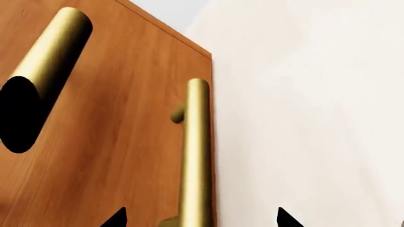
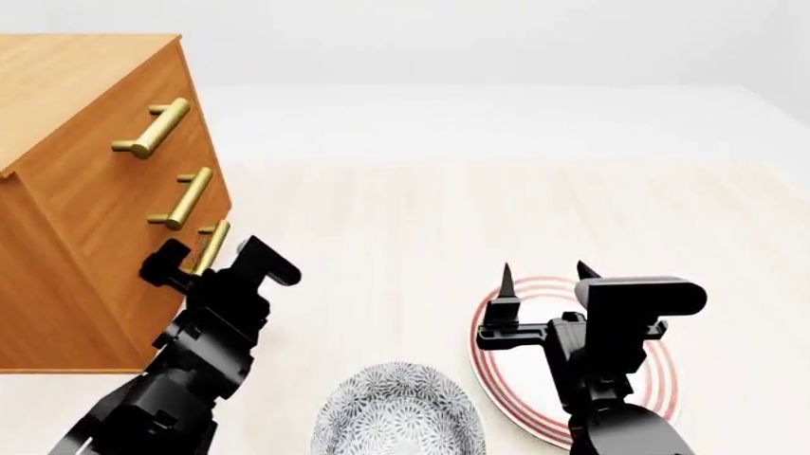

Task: Open the bottom drawer of the cabinet.

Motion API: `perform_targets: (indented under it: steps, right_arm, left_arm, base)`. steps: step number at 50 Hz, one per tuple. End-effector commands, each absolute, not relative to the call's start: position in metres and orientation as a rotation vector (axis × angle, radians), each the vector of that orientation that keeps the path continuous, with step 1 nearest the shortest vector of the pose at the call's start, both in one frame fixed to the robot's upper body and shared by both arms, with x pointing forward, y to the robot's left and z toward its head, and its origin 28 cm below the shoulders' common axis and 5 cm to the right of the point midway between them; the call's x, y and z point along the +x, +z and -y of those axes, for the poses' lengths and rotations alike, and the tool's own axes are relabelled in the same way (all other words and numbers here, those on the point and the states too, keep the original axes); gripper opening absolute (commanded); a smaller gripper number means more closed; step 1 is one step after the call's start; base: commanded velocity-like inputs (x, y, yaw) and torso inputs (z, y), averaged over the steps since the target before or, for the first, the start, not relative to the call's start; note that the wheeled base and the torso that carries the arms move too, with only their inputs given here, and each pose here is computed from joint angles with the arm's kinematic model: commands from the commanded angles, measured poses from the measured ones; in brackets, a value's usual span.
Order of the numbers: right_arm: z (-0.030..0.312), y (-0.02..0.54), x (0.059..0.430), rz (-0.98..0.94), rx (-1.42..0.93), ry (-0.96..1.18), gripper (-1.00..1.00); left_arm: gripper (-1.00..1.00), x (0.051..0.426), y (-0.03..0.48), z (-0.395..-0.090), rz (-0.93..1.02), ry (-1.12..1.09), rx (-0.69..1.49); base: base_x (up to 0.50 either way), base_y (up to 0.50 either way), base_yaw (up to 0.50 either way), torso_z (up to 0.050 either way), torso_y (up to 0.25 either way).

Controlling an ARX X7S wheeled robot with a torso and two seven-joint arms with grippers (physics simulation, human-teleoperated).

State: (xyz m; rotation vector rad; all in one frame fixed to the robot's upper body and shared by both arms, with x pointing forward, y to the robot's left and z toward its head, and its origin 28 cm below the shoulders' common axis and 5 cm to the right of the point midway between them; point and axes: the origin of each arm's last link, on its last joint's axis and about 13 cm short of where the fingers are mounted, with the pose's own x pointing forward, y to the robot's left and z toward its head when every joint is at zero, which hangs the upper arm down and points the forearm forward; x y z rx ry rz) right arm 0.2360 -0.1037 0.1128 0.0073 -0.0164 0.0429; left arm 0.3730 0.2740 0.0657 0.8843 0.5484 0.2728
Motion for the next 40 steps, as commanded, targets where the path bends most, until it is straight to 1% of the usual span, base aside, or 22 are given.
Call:
perform_targets:
  steps: [1, 17, 18, 35, 40]
  right_arm:
    - [0.1039, 0.1108, 0.2359, 0.012, 0.01, 0.042, 1.0]
    - [0.1038, 0.1108, 0.2354, 0.012, 0.013, 0.043, 1.0]
    - [0.1038, 0.111, 0.2354, 0.012, 0.013, 0.043, 1.0]
    - [0.1027, 0.1111, 0.2361, 0.012, 0.013, 0.048, 1.0]
    - [0.1032, 0.1104, 0.2365, 0.011, 0.014, 0.046, 1.0]
  left_arm:
    - [1.0, 0.3713, 0.0649, -0.2771, -0.569, 0.296, 0.885]
    - [1.0, 0.3704, 0.0647, -0.2791, -0.575, 0.321, 0.882]
    - [-1.0, 0.3709, 0.0652, -0.279, -0.569, 0.323, 0.88]
    - [-1.0, 0.3729, 0.0669, -0.277, -0.542, 0.311, 0.894]
    - [-1.0, 0.3743, 0.0668, -0.271, -0.529, 0.286, 0.896]
  base:
    - [0.0, 0.0, 0.0, 0.0, 0.0]
    - [0.0, 0.0, 0.0, 0.0, 0.0]
    - [0.0, 0.0, 0.0, 0.0, 0.0]
    - [0.0, 0.0, 0.0, 0.0, 0.001]
    - [0.0, 0.0, 0.0, 0.0, 0.0]
